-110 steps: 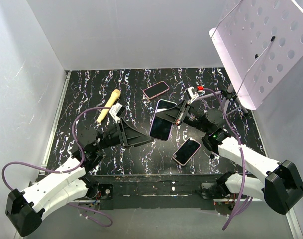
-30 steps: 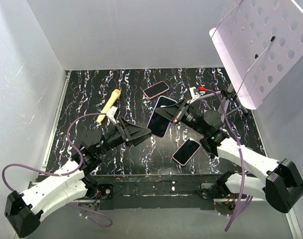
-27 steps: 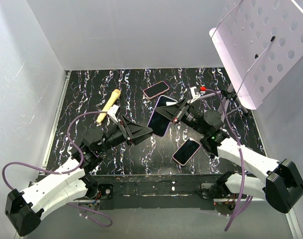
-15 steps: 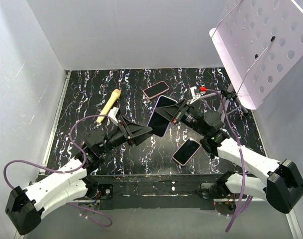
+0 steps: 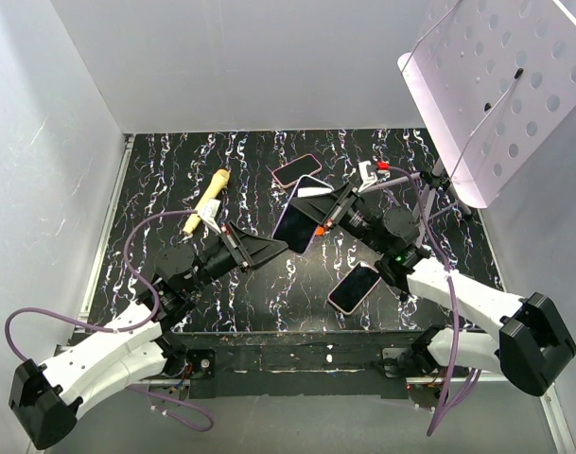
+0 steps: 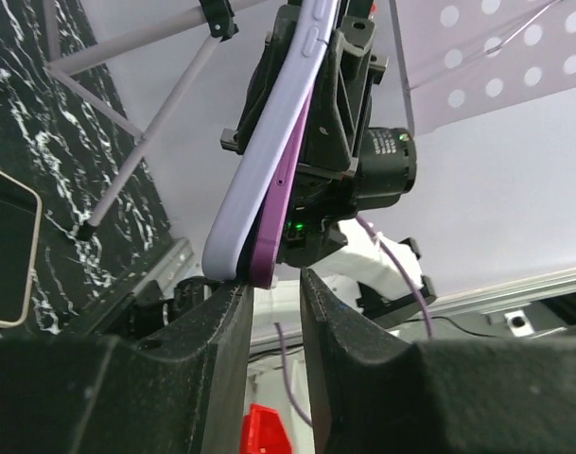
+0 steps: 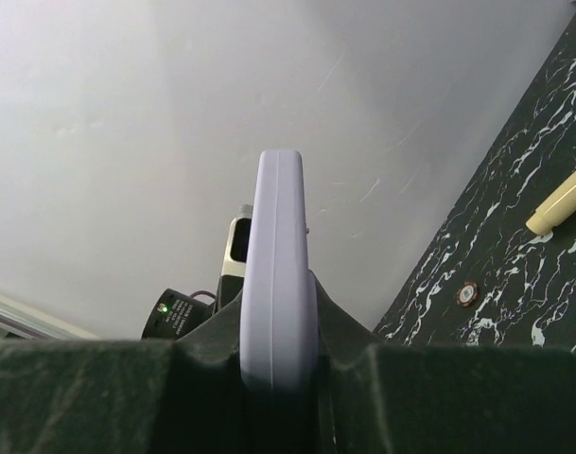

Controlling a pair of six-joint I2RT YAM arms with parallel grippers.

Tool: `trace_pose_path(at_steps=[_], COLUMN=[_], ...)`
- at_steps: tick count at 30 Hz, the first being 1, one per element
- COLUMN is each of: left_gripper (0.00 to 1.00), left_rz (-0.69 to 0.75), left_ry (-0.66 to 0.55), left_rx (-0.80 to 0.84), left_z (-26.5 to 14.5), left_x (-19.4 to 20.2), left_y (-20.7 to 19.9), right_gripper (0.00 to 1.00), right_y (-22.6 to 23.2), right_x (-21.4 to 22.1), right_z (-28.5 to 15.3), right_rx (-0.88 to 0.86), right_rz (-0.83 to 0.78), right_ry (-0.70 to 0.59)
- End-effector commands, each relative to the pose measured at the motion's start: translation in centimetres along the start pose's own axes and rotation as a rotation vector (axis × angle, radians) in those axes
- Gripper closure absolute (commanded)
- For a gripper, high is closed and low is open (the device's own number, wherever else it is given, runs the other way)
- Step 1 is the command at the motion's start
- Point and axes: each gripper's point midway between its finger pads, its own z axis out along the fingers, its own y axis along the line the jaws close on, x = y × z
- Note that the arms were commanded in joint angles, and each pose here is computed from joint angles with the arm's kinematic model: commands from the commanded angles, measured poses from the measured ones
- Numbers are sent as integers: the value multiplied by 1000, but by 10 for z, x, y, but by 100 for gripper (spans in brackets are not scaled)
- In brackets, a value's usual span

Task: Take the phone out of the phone case
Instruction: Remove the phone case from the phone.

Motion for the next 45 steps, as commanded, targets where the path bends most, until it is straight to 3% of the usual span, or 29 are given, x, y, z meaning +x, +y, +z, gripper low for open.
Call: trace_pose_path(at_steps=[1, 6, 8, 11, 17, 20, 21, 22, 24, 27, 31, 36, 40, 45], left_gripper=[76, 74, 68, 67, 78, 100, 100, 100, 100, 100, 100, 100, 100, 100], left_rz=[203, 326, 306, 213, 107, 115, 109, 112, 117, 74, -67, -132, -156, -165], left_ry=[-199, -88, -101, -133, -28, 31, 30, 14, -32, -88, -126, -162, -180, -198], left_rx=[81, -17, -8, 59, 118, 140, 131, 128, 112, 28, -96, -53, -22, -7], left_z=[4, 12, 12, 14, 35, 41, 40, 37, 31, 24, 14, 6, 2, -4], left_x=[-47, -38, -39, -41, -27, -21, -21, -25, -33, -49, -68, -75, -77, -77], left_y=[-49, -47, -47, -55, -62, -63, -60, -60, -57, -47, -25, -31, -36, -38], right_gripper=[99, 99, 99, 99, 99, 99, 99, 96, 77, 39, 22, 21, 36, 41], right_y=[20, 25, 23, 23, 19, 17, 15, 12, 13, 11, 18, 20, 9, 23], right_x=[78, 92, 95, 95, 99, 102, 101, 98, 93, 82, 74, 70, 66, 54], right_z=[-14, -15, -17, -19, -20, -23, -26, -27, -31, -39, -43, -42, -32, -15], right_rx=[-49, -60, -47, -49, -18, 13, 33, 52, 61, 70, 29, -22, 0, -40], right_rz=[104, 129, 120, 103, 67, 41, 30, 21, 1, -27, -59, -37, -7, -32], right_ry=[396, 517, 543, 543, 574, 623, 632, 632, 640, 609, 561, 489, 437, 387])
